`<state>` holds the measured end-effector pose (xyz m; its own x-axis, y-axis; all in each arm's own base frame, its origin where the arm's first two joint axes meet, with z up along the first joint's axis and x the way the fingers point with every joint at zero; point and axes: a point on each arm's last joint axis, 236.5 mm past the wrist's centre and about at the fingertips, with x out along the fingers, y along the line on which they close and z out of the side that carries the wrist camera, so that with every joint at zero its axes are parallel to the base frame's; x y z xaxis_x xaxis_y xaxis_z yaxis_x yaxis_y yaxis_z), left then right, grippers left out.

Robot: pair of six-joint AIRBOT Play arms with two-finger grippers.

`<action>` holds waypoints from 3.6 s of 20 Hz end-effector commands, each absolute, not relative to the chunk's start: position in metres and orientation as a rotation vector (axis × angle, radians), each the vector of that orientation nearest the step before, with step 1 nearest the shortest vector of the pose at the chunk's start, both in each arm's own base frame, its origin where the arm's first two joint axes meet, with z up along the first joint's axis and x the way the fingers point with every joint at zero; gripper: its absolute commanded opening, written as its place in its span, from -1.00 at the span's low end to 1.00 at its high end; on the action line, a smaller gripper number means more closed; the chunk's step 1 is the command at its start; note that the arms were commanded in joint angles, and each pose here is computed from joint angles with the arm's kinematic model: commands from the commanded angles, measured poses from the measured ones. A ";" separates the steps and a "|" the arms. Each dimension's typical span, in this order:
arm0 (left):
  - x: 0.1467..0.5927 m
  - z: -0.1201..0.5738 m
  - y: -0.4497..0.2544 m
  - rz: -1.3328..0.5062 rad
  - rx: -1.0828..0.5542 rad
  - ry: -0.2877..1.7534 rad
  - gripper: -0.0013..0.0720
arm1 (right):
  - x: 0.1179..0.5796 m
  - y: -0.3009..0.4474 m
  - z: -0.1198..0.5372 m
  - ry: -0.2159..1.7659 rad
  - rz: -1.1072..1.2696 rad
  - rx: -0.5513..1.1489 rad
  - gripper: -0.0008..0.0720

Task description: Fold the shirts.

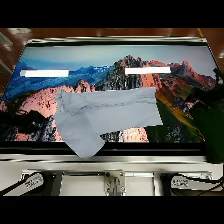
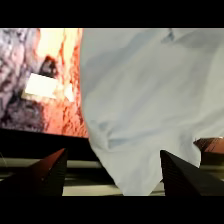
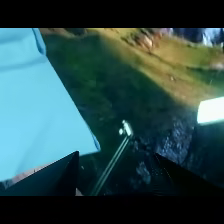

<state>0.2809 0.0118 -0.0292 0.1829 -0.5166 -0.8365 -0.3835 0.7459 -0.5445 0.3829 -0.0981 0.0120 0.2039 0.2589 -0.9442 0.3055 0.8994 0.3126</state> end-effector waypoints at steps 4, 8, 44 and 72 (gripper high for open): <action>0.227 -0.093 -0.042 -0.164 -0.944 1.476 0.86 | 0.343 -0.055 -0.024 1.511 0.080 0.688 0.60; 0.232 -0.109 -0.046 -0.143 -0.901 1.482 0.86 | 0.344 -0.048 -0.040 1.508 0.060 0.687 0.60; 0.370 0.253 -0.038 -0.382 -0.346 0.565 -0.87 | 0.462 0.083 0.170 0.841 0.581 0.455 -0.82; 0.272 0.264 -0.006 -0.077 -0.222 0.585 -0.87 | 0.281 -0.040 0.190 1.037 -0.101 0.113 -0.81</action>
